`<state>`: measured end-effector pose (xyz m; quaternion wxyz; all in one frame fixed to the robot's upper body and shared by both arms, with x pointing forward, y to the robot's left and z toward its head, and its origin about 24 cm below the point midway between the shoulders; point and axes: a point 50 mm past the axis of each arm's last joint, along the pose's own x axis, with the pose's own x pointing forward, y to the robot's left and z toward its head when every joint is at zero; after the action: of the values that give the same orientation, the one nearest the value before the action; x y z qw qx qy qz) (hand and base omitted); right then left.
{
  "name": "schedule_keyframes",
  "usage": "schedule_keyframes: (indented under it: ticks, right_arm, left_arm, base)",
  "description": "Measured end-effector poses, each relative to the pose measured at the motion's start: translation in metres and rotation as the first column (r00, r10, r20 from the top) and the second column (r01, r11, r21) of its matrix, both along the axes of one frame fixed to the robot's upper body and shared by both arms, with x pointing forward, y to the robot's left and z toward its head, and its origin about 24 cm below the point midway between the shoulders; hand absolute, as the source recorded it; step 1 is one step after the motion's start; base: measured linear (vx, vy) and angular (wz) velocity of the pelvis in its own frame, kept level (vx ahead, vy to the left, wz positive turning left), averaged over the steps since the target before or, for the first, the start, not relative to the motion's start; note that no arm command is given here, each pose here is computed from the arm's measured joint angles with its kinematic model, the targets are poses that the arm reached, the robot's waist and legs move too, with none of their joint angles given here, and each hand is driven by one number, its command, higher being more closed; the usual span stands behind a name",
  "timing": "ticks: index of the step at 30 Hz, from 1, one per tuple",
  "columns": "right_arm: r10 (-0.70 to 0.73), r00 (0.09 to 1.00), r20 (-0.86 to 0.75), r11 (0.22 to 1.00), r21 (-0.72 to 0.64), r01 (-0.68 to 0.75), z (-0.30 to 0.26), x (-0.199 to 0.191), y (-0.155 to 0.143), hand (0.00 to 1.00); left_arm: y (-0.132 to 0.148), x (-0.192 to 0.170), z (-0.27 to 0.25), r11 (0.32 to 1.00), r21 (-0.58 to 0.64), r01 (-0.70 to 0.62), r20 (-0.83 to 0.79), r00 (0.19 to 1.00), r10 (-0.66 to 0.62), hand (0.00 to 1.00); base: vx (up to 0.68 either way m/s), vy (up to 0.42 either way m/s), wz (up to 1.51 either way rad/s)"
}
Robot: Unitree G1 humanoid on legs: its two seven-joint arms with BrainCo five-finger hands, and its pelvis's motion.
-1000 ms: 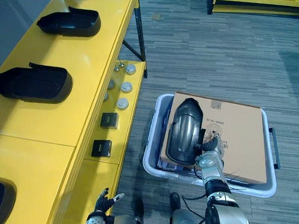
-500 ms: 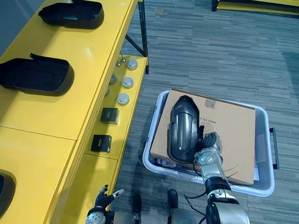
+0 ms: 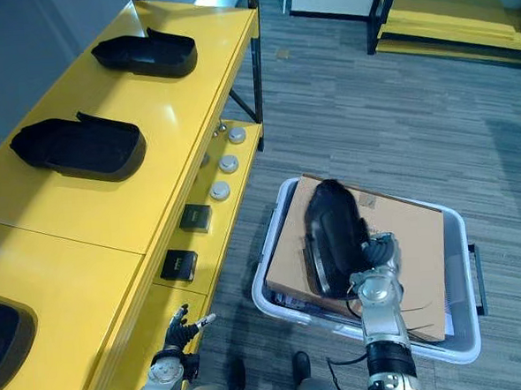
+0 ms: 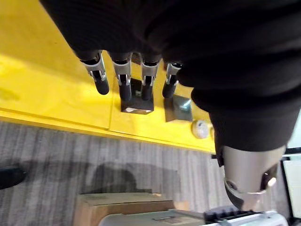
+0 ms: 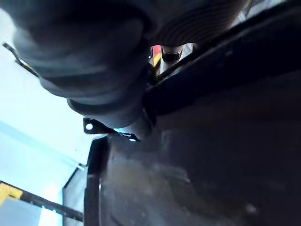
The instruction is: Walk over and take plastic housings, then place them on the shelf
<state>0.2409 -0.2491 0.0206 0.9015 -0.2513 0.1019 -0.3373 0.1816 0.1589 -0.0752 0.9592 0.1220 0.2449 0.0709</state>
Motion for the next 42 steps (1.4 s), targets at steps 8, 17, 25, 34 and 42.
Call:
schedule_keyframes:
  ticks: [8, 17, 25, 34, 42]
  right_arm:
    - [0.011, 0.968, 0.249, 0.998, -0.069, 0.007, 0.047, -0.002, 0.016, 1.0]
    - [0.236, 0.865, 0.443, 0.969, -0.176, -0.173, 0.091, 0.0, 0.07, 1.0]
    - [0.375, 0.729, 0.572, 0.927, -0.221, -0.303, 0.119, -0.007, 0.109, 1.0]
    - [0.41, 0.68, 0.608, 0.909, -0.207, -0.363, 0.121, -0.01, 0.127, 1.0]
    - [0.476, 0.652, 0.591, 0.876, -0.252, -0.411, 0.12, -0.012, 0.131, 1.0]
  left_arm:
    - [-0.022, 0.031, 0.077, 0.998, -0.055, 0.036, 0.383, 0.924, -0.012, 0.0]
    - [-0.072, 0.05, 0.137, 0.965, -0.134, 0.226, 0.634, 0.768, -0.092, 0.0]
    - [-0.11, 0.054, 0.158, 0.898, -0.194, 0.395, 0.692, 0.704, -0.16, 0.0]
    - [-0.12, 0.06, 0.17, 0.87, -0.288, 0.399, 0.703, 0.706, -0.091, 1.0]
    - [-0.11, 0.063, 0.164, 0.889, -0.322, 0.325, 0.673, 0.739, -0.026, 1.0]
  base:
    - [-0.02, -0.005, 0.01]
    - [-0.01, 0.0, -0.01]
    - [-0.04, -0.001, -0.06]
    - [-0.01, -0.006, -0.06]
    - [-0.03, 0.003, -0.04]
